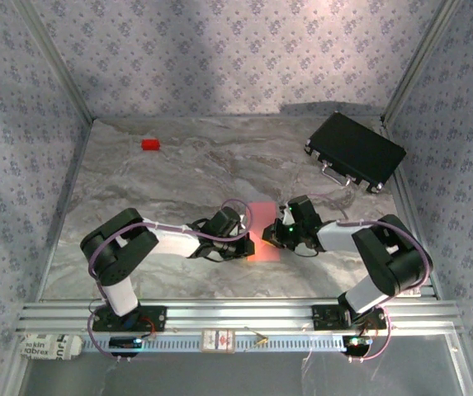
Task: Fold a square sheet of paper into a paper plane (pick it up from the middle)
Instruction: Fold the triangle a second time at the center of the table.
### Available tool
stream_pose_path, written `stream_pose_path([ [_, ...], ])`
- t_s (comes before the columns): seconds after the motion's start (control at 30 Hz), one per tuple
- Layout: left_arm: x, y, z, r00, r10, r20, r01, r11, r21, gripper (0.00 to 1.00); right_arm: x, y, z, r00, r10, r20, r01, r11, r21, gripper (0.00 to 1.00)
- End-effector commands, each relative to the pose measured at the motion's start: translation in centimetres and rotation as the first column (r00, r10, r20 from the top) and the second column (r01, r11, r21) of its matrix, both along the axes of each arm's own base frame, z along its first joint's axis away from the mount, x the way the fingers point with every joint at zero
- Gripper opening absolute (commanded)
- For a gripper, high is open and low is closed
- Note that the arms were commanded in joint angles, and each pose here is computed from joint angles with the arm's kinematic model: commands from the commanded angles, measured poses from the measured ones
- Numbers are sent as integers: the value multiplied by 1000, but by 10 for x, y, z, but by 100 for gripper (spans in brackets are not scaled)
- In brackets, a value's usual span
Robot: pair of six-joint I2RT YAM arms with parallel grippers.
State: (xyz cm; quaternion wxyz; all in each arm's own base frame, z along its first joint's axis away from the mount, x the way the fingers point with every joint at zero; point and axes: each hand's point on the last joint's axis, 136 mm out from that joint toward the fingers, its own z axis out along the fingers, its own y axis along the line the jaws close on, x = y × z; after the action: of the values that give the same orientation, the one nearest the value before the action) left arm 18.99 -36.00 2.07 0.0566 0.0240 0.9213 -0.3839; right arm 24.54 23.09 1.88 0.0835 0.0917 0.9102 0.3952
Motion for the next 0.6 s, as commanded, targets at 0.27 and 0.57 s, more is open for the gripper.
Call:
stream_pose_path([
  [0.27,-23,12,-8,997,-62,-45,64,997,35,7,-3,-23,-25,999,-31,-44,28,997,-71,3],
  [0.57,-29,15,1,995,-95,-29,96,995,39,9,-1,-21,-25,999,-29,-42,26,998,-64,2],
])
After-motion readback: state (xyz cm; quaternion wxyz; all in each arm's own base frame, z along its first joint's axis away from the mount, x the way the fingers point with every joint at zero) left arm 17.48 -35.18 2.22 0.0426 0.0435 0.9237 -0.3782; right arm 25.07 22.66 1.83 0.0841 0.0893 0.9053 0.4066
